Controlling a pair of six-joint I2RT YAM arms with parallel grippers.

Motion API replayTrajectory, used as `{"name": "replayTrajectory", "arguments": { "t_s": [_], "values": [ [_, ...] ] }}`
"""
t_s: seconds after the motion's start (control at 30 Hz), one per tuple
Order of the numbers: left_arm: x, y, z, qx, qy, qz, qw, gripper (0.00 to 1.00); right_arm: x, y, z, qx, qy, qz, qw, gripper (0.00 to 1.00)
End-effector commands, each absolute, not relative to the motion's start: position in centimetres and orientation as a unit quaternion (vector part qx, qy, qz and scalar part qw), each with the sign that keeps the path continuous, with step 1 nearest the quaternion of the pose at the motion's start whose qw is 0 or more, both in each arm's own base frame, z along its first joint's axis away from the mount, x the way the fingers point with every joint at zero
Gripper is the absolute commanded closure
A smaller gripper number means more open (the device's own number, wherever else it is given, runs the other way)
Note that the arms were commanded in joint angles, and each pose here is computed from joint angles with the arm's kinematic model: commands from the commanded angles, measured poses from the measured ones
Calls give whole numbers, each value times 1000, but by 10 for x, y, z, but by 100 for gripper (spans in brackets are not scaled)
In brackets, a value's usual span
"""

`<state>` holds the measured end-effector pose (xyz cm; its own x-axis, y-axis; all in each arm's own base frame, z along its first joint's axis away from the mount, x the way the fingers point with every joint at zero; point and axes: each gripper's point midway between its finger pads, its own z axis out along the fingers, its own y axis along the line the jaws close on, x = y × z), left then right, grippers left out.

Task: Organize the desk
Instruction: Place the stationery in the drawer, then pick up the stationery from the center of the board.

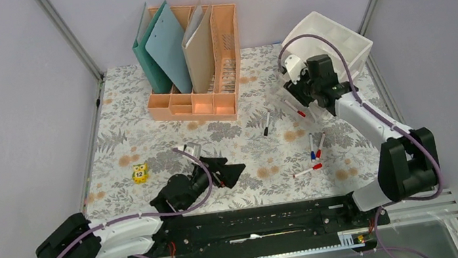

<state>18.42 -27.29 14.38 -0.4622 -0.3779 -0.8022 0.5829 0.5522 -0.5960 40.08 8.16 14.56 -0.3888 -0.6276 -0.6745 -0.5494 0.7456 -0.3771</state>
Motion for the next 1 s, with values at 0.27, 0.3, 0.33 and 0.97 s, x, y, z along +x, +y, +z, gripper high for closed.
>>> {"name": "replayTrajectory", "arguments": {
  "t_s": [0.27, 0.3, 0.33, 0.97],
  "values": [
    [193, -309, 166, 121, 713, -475, 501, 1, 363, 82, 266, -327, 755, -49, 566, 42],
    [195, -313, 166, 125, 718, -470, 498, 1, 355, 79, 260, -326, 757, -50, 564, 42],
    [199, -318, 166, 129, 724, -462, 495, 1, 331, 72, 227, -336, 791, -41, 510, 42],
    [290, -387, 106, 165, 848, -240, 442, 1, 272, 123, 213, -355, 773, 185, 492, 27]
  ]
}}
